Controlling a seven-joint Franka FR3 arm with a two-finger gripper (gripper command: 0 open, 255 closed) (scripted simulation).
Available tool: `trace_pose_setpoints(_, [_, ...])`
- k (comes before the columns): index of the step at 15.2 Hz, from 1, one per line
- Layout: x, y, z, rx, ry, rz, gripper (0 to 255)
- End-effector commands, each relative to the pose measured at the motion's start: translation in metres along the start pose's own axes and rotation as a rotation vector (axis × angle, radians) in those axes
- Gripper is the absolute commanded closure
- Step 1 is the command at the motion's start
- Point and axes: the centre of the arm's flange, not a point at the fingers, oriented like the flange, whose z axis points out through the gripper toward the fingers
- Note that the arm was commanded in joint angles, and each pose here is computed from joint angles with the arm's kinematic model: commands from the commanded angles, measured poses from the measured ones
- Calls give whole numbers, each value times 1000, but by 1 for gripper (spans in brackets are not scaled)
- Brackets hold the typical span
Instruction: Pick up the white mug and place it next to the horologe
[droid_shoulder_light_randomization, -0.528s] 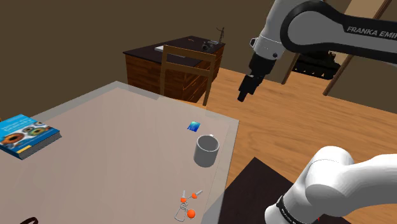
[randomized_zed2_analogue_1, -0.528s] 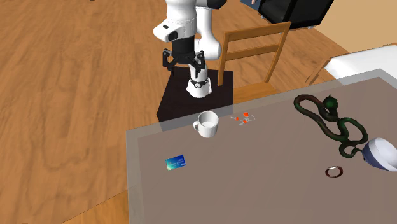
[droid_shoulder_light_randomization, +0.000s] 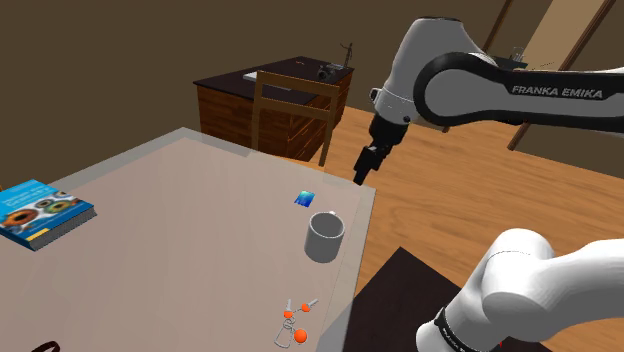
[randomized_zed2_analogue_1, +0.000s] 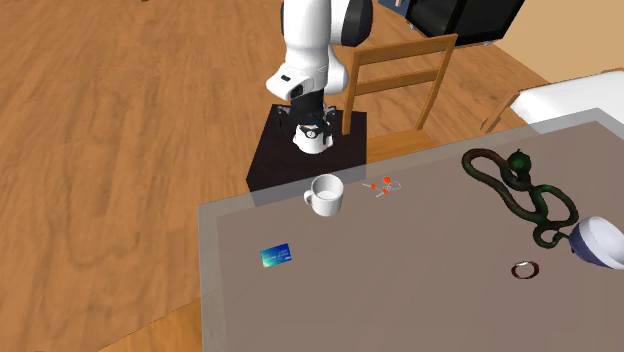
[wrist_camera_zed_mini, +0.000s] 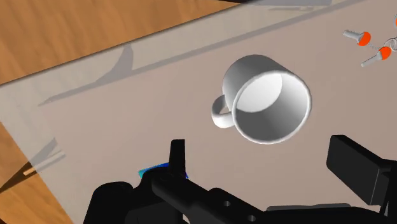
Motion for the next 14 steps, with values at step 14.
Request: trace_pose_setpoints(14, [16,-109,153,13,12,-113,0])
